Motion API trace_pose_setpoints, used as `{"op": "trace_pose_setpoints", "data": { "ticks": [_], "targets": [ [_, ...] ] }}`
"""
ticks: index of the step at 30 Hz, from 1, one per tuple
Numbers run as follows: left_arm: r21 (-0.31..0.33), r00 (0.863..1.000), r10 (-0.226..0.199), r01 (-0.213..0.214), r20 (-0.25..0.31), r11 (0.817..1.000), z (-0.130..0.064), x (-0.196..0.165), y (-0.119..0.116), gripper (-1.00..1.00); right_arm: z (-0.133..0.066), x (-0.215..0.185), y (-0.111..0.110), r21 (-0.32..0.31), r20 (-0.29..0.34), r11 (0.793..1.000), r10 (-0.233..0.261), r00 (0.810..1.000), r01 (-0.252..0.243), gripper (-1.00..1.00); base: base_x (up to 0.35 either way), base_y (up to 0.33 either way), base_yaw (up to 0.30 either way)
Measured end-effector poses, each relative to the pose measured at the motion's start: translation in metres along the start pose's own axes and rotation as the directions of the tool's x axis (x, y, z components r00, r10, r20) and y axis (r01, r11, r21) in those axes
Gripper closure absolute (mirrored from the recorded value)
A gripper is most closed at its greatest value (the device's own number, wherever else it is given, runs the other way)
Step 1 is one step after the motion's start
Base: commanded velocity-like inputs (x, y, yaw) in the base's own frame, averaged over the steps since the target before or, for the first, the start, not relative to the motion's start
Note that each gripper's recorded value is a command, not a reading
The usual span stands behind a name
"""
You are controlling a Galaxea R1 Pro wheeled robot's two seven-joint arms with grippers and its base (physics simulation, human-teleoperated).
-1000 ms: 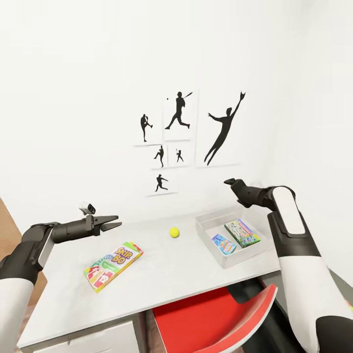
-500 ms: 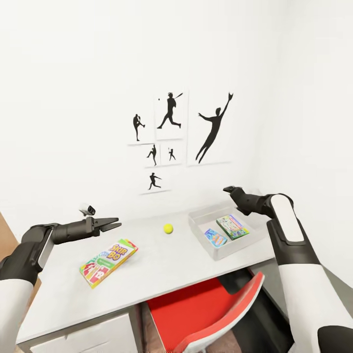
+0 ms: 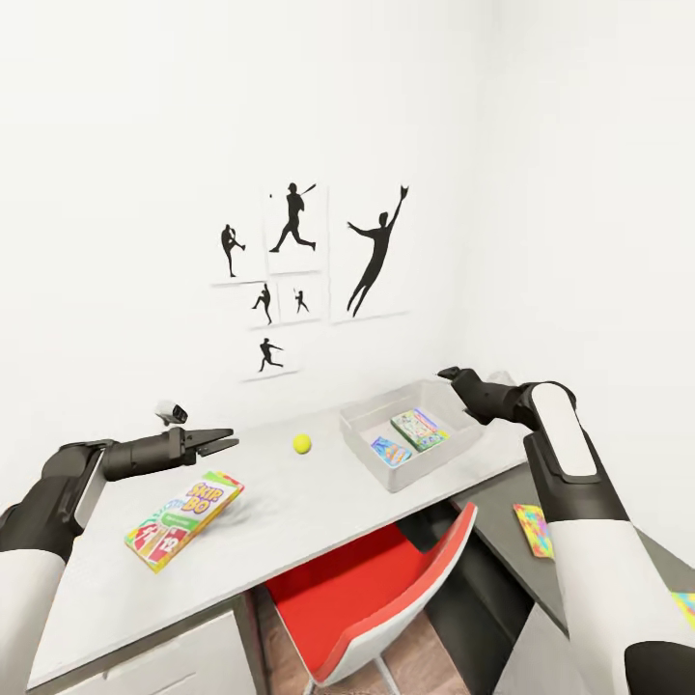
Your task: Put all the toys in the child's room - the three board games (two on the bed and one on the table), the two jigsaw puzzles on the table, and the tennis ball on the table - inside the toy box on the table in the child's room.
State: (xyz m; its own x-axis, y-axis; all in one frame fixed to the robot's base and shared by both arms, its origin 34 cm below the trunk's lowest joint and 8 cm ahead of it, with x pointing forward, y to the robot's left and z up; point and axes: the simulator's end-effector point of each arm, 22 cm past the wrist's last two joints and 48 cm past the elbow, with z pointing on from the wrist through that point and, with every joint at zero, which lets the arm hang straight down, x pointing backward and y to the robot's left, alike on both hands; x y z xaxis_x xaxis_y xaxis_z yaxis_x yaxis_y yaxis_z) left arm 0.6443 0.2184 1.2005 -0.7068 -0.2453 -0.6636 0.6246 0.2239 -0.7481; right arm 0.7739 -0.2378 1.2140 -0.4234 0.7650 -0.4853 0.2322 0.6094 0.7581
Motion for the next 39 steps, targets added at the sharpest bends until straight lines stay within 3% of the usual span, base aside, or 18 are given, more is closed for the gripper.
{"op": "trace_pose_setpoints", "data": {
  "ticks": [17,26,39],
  "targets": [
    [0.000,1.000,0.000,0.000,-0.002,1.000,0.001,0.001,0.000,-1.00,0.003,0.003,-0.003,0.008,-0.008,1.000,0.004,1.000,-0.004,-1.00,-0.217,0.186,-0.278],
    [-0.003,1.000,0.000,0.000,-0.002,1.000,0.001,0.001,0.000,-1.00,0.003,0.002,-0.005,0.011,-0.007,1.000,0.003,1.000,-0.003,-1.00,-0.020,0.225,-0.272],
    [-0.003,1.000,0.001,-0.001,0.000,1.000,0.001,0.000,0.001,-1.00,0.007,0.005,-0.011,0.026,-0.016,1.000,0.012,1.000,-0.011,-1.00,0.006,0.012,-0.025]
  ]
}}
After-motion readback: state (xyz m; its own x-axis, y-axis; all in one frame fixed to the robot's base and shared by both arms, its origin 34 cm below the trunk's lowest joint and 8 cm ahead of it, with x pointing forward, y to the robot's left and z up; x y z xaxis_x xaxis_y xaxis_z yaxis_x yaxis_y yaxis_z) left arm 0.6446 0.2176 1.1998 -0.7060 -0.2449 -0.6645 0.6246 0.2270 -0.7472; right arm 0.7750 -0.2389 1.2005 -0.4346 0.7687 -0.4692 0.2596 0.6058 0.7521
